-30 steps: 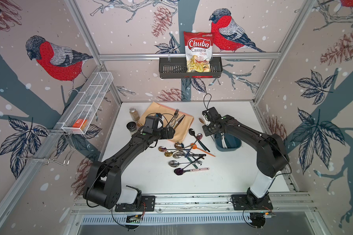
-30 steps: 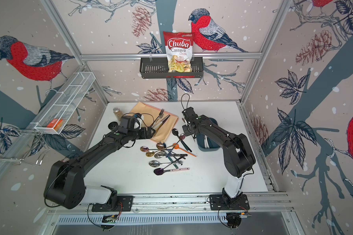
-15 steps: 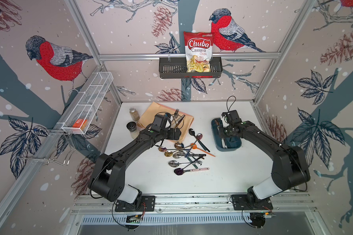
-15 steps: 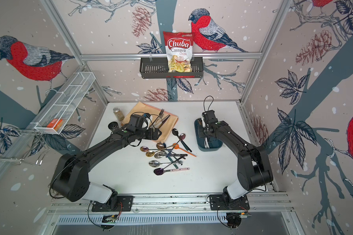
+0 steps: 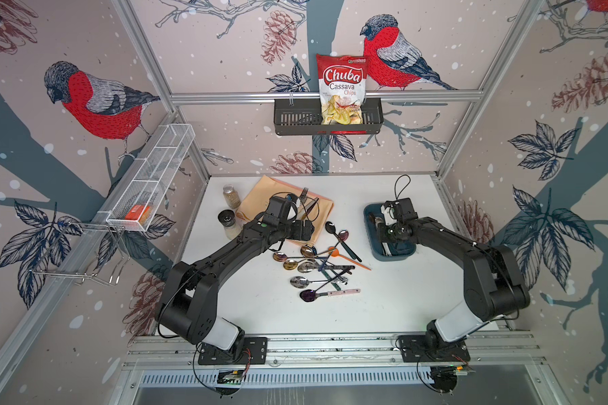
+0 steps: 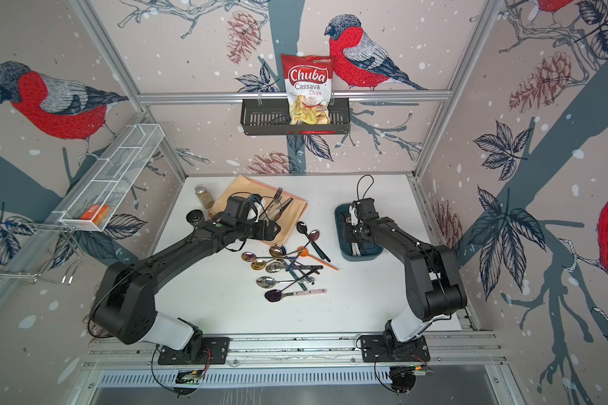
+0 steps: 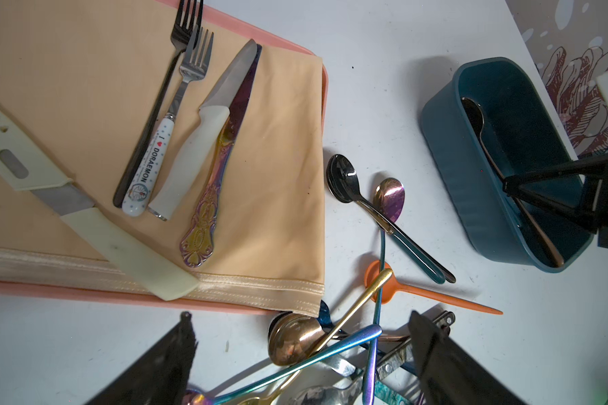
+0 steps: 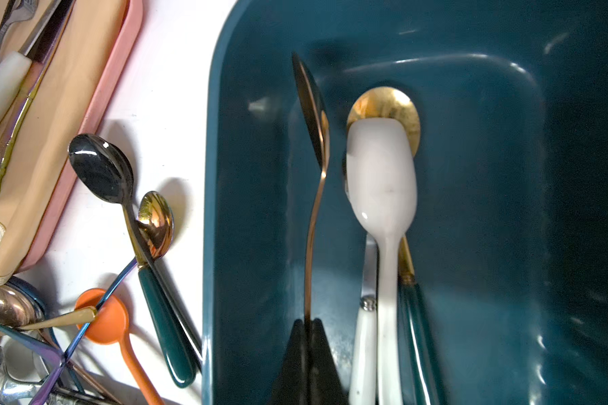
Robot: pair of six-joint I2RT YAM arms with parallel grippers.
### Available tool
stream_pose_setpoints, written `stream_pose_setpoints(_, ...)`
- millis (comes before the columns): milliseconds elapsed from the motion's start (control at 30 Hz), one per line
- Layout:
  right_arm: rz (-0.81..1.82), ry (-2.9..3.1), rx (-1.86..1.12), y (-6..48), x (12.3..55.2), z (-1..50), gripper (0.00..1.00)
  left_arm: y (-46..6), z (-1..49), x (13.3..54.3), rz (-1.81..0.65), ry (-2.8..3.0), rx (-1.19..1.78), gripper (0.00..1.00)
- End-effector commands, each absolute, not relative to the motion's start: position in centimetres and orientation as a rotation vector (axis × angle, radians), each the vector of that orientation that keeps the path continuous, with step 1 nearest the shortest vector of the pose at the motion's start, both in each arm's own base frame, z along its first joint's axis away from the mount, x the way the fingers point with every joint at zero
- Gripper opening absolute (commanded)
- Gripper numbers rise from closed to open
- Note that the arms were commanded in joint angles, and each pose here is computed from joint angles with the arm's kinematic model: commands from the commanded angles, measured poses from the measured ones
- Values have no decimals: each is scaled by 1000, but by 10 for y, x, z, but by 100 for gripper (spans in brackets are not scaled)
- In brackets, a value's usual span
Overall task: Put the spoon into the storage box
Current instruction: Place the spoon in the storage box.
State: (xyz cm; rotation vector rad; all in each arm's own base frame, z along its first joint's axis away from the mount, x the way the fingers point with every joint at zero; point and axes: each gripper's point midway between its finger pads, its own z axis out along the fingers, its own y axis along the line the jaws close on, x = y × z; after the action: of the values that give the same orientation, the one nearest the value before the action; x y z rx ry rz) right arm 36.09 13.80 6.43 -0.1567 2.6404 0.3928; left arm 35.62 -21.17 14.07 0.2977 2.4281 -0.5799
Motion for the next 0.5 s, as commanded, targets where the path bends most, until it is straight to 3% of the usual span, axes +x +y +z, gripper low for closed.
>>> stream_pose_setpoints(0, 449, 2626, -123, 143, 364, 60, 5, -211, 140, 357, -575, 2425, 293, 96)
stream_pose_setpoints(133, 455, 2641, -92, 140, 360, 50, 8, -211, 138, 356, -572, 2428, 292, 96)
stream_pose_setpoints(467, 292, 2655, -87, 119, 361, 53, 31, -207, 138, 355, -546, 2427, 296, 96)
